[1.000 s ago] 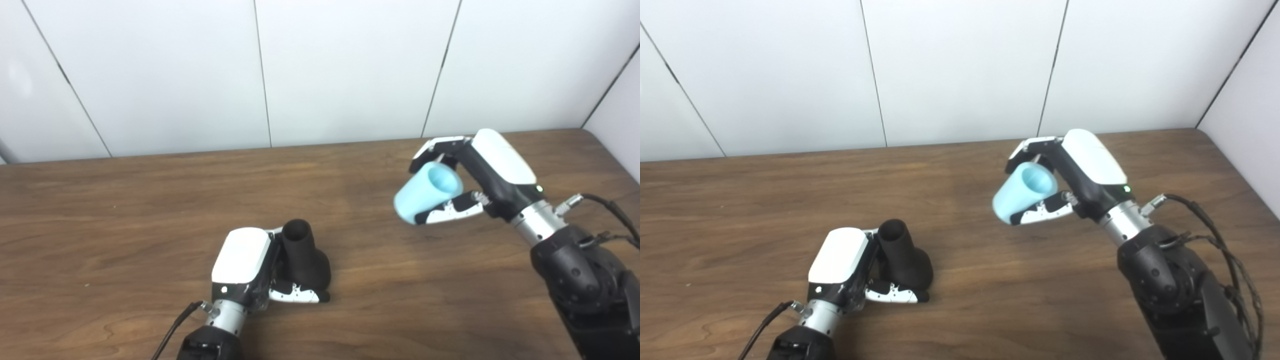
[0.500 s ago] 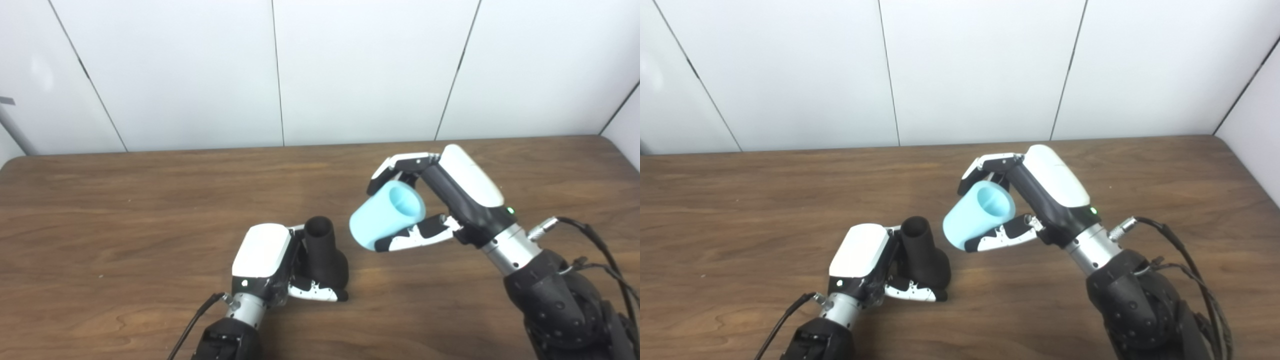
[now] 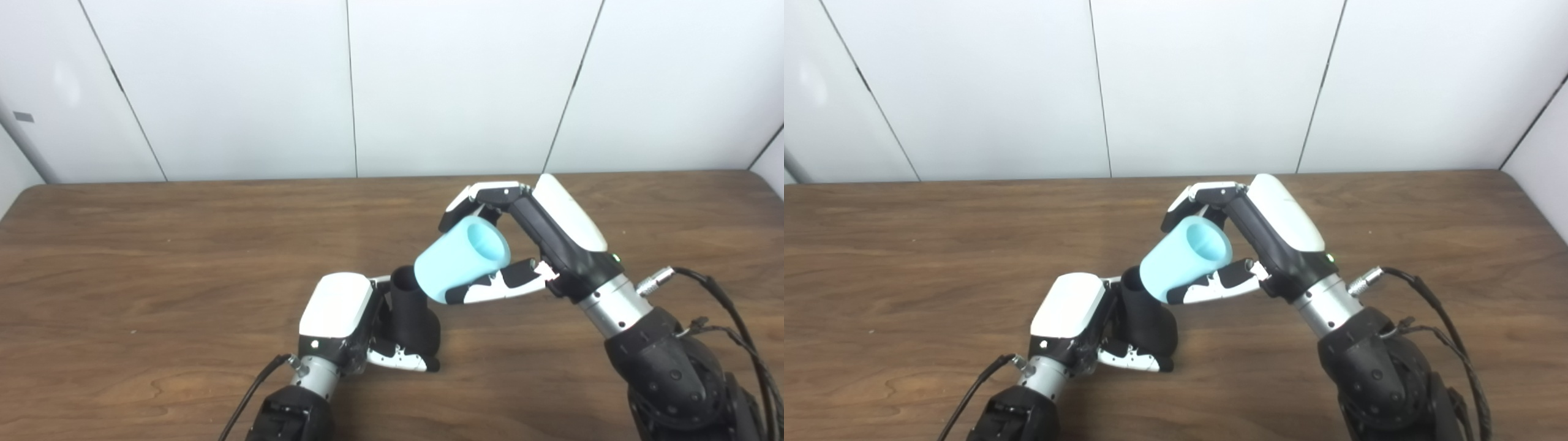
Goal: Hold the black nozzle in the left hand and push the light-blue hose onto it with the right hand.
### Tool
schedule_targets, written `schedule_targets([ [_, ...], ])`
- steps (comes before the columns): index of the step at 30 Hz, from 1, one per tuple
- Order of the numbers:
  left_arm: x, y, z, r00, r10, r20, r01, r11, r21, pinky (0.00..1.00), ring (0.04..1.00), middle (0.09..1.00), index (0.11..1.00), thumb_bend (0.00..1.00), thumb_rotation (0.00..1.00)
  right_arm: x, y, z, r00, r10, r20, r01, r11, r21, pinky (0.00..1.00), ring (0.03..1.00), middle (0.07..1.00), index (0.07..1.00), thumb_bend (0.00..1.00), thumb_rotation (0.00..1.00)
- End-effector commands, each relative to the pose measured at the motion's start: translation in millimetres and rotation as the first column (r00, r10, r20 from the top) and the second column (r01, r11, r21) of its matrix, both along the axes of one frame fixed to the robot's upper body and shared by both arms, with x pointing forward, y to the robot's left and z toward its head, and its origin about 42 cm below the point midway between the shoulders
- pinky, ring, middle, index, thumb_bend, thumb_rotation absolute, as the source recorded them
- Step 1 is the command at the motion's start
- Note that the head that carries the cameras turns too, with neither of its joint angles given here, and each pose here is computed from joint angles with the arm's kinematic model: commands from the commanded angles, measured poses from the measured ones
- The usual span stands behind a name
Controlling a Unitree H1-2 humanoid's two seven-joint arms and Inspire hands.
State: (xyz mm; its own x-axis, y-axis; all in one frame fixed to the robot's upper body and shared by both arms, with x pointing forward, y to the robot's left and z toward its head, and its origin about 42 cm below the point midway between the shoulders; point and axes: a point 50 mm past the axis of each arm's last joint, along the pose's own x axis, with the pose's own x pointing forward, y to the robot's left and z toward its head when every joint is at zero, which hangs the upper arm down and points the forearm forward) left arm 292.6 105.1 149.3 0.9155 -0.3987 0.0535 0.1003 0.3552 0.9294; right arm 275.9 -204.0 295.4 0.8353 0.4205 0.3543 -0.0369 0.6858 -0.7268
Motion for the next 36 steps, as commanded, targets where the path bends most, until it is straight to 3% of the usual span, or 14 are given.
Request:
schedule_targets([
  [1,-14.5,-14.3,-24.0,0.987,-0.064,-0.148,0.069,0.997,0.026,0.42,0.497,0.429,0.494,0.52,0.0,-1.2,2.2,14.4,0.997,0.015,0.077,-0.017,0.999,0.027,0.33,0.408,0.512,0.503,0.5,0.0],
  [9,-15.1,-15.7,-24.3,0.988,-0.075,-0.134,0.08,0.996,0.038,0.38,0.465,0.401,0.498,0.52,0.0,0.6,5.0,8.6,0.996,0.005,0.085,-0.007,1.0,0.02,0.29,0.401,0.534,0.505,0.49,0.0],
  [20,-16.3,-15.1,-22.2,0.987,-0.082,-0.136,0.088,0.995,0.042,0.4,0.483,0.412,0.496,0.52,0.0,0.1,-2.9,-8.1,0.998,-0.023,0.06,0.025,0.999,-0.026,0.34,0.407,0.5,0.487,0.5,0.0],
  [36,-15.1,-17.2,-22.2,0.986,-0.079,-0.144,0.089,0.994,0.063,0.39,0.483,0.426,0.49,0.52,0.0,4.7,-2.8,-20.3,0.998,-0.036,0.059,0.036,0.999,0.003,0.32,0.403,0.505,0.487,0.5,0.0],
])
